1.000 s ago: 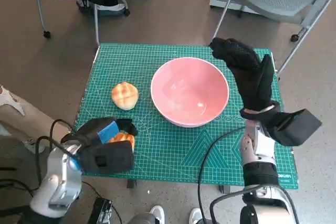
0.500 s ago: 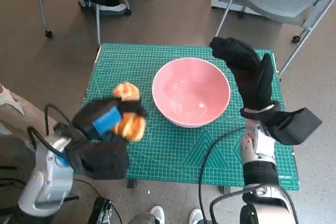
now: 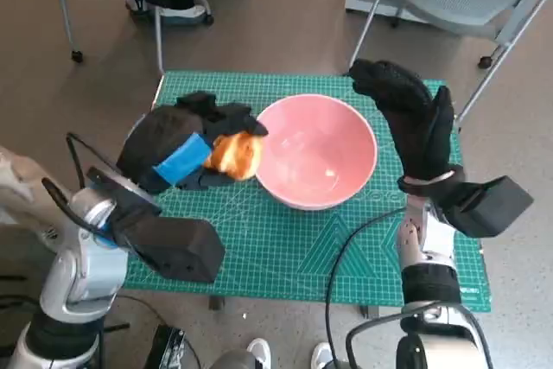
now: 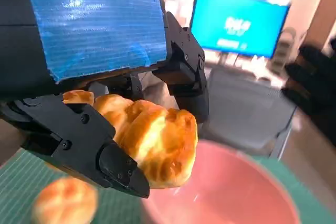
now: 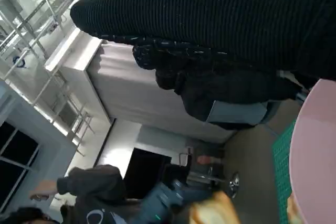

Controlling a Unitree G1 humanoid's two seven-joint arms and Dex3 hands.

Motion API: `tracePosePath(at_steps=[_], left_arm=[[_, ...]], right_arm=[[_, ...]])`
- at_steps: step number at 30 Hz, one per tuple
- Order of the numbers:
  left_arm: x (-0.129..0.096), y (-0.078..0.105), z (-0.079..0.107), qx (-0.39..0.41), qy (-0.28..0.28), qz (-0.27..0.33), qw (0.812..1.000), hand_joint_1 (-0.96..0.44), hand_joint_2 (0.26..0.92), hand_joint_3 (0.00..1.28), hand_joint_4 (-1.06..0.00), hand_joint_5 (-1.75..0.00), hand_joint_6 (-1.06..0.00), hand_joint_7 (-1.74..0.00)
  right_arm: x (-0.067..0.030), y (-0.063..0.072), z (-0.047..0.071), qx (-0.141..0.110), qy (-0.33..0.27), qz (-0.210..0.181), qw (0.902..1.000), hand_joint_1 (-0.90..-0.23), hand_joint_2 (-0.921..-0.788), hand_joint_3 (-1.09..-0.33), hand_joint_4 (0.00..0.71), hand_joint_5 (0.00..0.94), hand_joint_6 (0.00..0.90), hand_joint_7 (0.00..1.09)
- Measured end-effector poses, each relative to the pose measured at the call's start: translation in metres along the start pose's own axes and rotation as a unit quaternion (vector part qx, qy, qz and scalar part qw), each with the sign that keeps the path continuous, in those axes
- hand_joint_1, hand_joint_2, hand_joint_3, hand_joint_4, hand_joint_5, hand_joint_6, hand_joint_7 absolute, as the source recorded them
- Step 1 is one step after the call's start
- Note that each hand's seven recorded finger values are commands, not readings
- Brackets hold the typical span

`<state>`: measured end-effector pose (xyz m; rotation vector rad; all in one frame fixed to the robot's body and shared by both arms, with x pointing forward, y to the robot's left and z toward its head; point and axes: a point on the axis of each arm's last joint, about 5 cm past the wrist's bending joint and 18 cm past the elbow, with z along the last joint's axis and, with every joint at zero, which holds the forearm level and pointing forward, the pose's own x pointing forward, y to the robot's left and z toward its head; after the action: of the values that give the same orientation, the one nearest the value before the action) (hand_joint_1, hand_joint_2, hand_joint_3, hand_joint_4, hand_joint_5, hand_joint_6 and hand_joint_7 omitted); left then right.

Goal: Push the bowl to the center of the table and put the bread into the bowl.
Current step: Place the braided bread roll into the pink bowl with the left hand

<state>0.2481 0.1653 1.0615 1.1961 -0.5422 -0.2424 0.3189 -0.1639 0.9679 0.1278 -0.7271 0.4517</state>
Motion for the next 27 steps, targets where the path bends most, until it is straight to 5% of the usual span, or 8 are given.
tracePosePath(at_steps=[9,27], left_arm=[[0.026,-0.004,0.007,0.000,-0.018,0.013,1.000,0.00,0.902,0.02,-0.84,-1.03,-0.67,-1.09],[0.082,-0.046,0.014,-0.028,-0.048,-0.026,0.998,0.00,0.919,0.04,-0.77,-1.10,-0.61,-1.16]], right_arm=[[0.0000,-0.002,0.002,-0.003,-0.004,-0.003,1.0000,-0.640,-0.921,-0.770,0.234,0.002,0.094,0.51],[-0.0051,-0.004,0.004,-0.014,-0.007,-0.017,0.9997,-0.652,-0.921,-0.771,0.229,0.001,0.077,0.52]])
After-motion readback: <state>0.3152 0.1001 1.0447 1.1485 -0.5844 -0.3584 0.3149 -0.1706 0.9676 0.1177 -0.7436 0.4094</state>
